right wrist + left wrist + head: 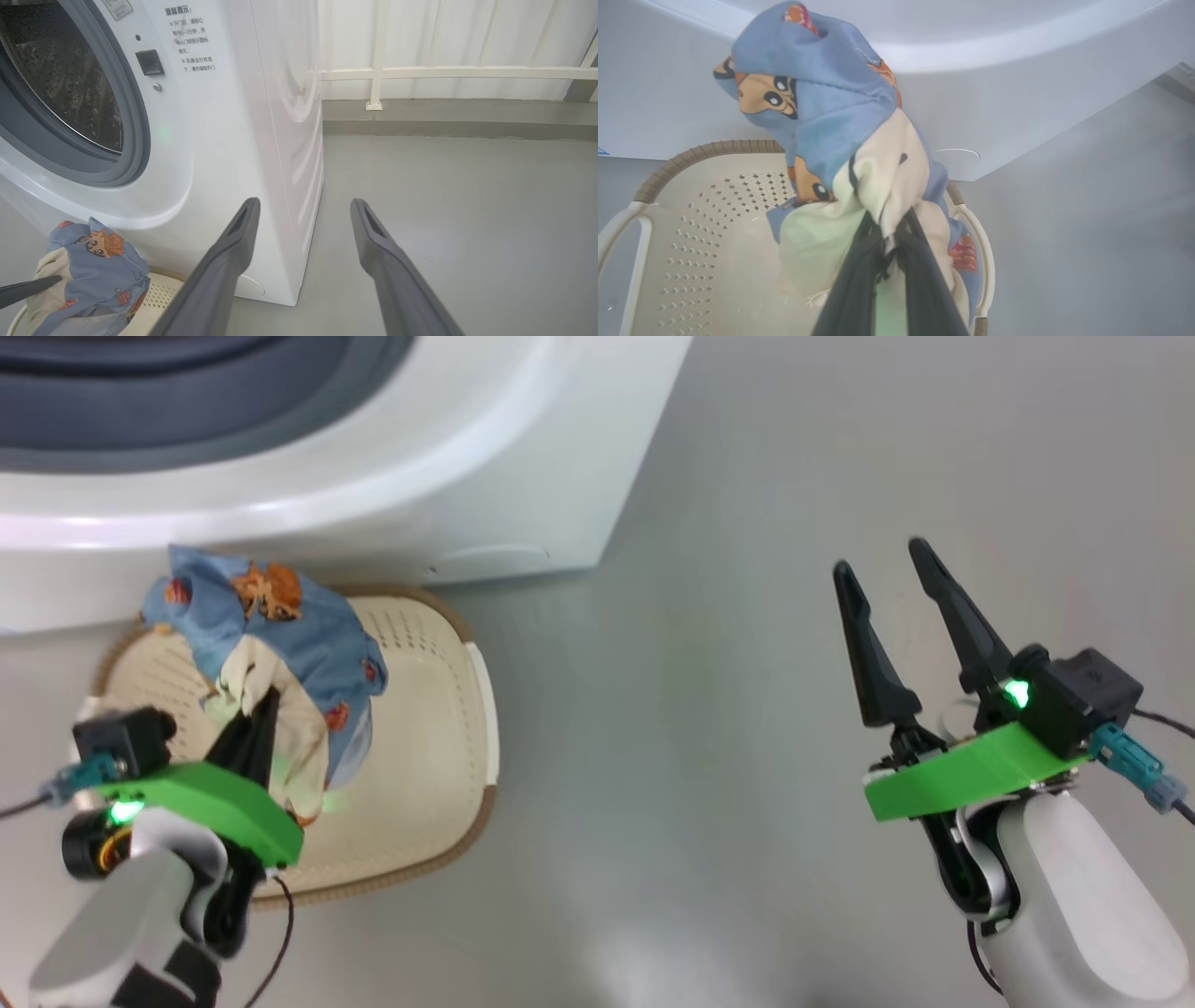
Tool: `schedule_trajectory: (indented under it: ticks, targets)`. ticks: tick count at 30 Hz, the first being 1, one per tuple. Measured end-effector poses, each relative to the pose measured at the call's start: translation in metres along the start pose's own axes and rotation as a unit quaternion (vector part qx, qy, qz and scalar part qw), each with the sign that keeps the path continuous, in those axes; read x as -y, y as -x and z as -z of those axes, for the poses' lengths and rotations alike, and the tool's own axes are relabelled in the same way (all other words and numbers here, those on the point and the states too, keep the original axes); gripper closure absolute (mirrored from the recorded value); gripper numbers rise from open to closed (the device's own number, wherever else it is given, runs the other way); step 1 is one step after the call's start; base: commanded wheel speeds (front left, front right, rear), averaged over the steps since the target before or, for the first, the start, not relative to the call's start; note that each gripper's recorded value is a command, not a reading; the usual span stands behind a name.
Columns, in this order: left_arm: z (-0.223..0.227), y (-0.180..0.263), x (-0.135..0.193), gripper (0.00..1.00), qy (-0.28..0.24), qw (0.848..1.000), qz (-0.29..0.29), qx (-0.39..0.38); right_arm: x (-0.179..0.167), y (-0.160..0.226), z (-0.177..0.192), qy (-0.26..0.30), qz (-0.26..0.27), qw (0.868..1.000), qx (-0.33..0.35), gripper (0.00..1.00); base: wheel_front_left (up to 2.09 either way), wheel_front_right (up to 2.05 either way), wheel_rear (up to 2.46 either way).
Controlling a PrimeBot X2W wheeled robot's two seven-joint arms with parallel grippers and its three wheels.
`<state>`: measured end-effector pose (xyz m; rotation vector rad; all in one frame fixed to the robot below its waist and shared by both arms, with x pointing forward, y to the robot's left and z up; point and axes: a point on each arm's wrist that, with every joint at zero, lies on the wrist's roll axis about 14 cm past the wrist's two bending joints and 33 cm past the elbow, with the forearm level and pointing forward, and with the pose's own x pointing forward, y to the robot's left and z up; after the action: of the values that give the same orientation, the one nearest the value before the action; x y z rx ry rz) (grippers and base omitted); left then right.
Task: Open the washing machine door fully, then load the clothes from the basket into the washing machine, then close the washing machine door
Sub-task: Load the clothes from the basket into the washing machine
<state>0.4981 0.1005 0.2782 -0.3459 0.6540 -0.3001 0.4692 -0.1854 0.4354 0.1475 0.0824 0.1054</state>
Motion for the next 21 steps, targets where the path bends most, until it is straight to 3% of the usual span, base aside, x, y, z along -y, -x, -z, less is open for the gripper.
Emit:
schedule_trajectory:
  ticks: [10, 21]
  targets:
    - [-0.035, 0.061, 0.006, 1.0, -0.035, 0.995, -0.013, 0.088, -0.008, 0.028, -0.02, -0.003, -0.006, 1.0, 0.016, 0.0, 0.0, 0.0, 0.0]
    - [-0.069, 0.125, 0.015, 1.0, -0.062, 0.98, -0.032, 0.187, -0.014, 0.054, -0.035, -0.002, -0.013, 0.999, 0.031, 0.0, 0.0, 0.0, 0.0]
